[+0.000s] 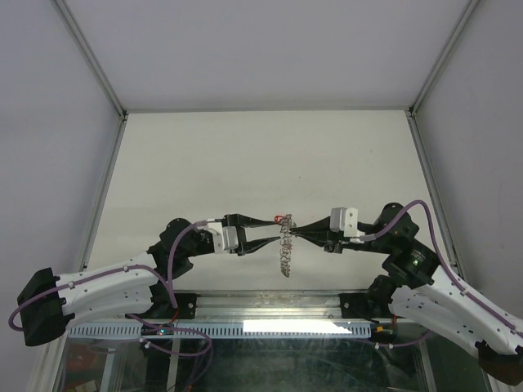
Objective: Put the keys on the keyring
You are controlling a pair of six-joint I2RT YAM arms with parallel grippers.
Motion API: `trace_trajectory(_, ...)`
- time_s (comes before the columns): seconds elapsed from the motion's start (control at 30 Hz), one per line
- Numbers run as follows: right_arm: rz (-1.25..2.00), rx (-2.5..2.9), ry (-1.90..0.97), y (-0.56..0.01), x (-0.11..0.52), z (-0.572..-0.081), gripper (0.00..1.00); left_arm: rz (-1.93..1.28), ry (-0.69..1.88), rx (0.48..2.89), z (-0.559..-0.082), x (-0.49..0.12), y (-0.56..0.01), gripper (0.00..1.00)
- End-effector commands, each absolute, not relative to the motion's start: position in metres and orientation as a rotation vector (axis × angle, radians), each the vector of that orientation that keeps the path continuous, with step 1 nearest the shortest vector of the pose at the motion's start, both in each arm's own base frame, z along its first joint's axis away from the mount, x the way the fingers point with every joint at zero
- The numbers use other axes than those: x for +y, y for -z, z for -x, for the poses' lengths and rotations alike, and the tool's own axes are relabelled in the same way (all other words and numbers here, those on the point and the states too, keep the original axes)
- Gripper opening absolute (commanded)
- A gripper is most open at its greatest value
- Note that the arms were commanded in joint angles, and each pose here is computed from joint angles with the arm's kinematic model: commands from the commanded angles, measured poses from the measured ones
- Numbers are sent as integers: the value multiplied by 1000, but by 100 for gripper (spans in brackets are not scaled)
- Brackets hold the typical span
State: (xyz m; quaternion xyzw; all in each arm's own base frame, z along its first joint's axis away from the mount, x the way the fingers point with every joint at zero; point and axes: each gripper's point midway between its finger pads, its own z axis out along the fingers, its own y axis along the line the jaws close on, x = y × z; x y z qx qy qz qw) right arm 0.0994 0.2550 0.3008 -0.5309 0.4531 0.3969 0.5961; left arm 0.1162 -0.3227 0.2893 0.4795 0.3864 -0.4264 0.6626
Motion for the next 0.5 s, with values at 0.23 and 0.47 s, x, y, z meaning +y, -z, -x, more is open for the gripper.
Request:
trace_trajectory(0.23,1190,954,-924,-331,257,-98,0,-1050,983,726,-107,-322,-333,36)
trace_trajectory(0.47,1191,951,-930,-331,257,-98,0,-1048,974,727,-110,-325,-333,29)
